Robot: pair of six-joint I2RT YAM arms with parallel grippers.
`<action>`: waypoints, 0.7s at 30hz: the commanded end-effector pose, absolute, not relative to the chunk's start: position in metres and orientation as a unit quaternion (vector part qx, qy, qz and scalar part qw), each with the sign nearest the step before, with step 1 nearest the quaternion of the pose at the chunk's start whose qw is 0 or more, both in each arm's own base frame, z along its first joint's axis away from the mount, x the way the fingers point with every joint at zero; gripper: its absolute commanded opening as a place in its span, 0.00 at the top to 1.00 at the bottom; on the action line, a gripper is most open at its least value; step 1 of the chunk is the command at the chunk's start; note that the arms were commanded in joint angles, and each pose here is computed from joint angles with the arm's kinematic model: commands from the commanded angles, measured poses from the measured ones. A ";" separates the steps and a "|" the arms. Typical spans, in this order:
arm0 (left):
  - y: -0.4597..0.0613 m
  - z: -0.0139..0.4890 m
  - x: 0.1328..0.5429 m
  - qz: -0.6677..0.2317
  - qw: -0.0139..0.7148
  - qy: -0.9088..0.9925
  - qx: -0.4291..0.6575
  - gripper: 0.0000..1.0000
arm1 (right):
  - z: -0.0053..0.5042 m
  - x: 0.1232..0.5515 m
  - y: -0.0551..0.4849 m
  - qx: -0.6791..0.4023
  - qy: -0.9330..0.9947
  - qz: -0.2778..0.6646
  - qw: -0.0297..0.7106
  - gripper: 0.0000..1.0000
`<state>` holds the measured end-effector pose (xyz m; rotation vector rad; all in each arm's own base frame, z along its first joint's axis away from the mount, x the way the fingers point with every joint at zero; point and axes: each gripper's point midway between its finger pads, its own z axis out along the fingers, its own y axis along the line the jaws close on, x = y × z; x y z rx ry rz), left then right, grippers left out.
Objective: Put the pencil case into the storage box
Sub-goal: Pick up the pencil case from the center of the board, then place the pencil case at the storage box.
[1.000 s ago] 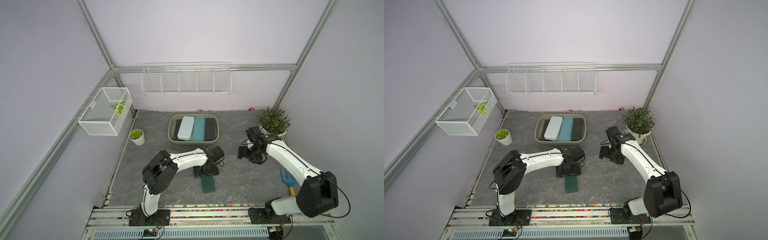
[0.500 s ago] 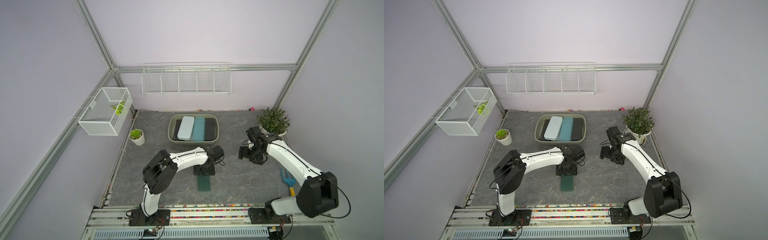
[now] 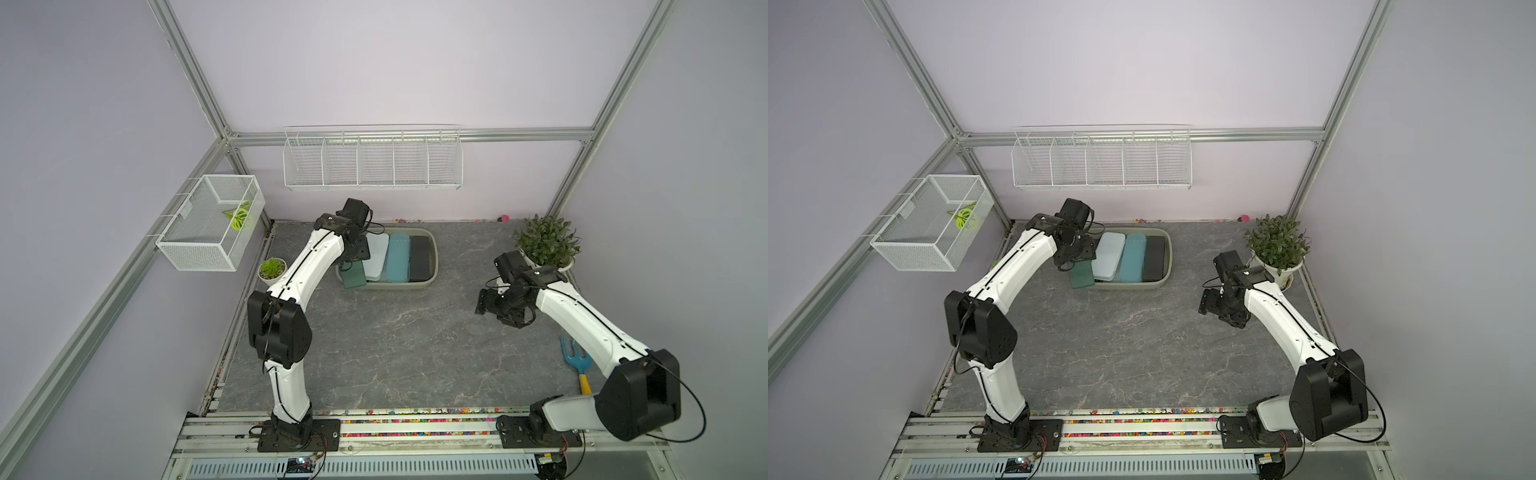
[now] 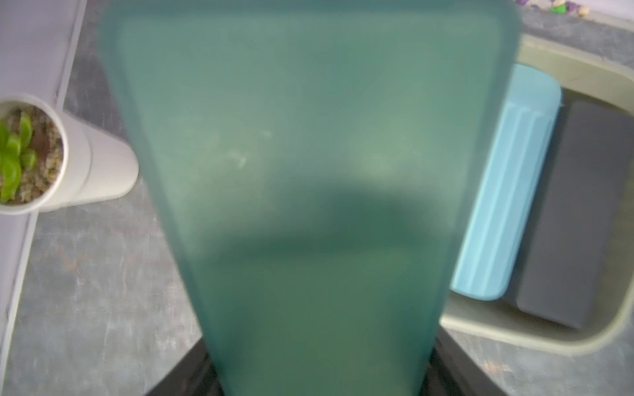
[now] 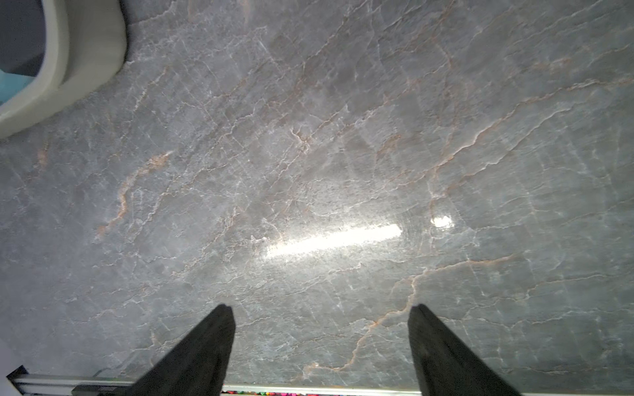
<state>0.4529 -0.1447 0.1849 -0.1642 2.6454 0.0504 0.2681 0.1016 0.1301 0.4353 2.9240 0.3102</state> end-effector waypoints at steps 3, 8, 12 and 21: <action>-0.143 0.173 0.507 0.053 0.269 0.962 -0.015 0.44 | 0.139 0.286 0.116 0.152 0.974 0.135 0.098 0.16; -0.136 0.162 0.539 0.095 0.276 0.957 0.000 0.44 | 0.139 0.291 0.123 0.154 0.973 0.144 0.096 0.16; -0.127 0.155 0.553 0.125 0.277 0.953 0.018 0.43 | 0.136 0.293 0.124 0.150 0.975 0.140 0.090 0.16; -0.114 0.119 0.560 0.103 0.239 0.965 0.043 0.42 | 0.129 0.301 0.127 0.148 0.977 0.136 0.077 0.17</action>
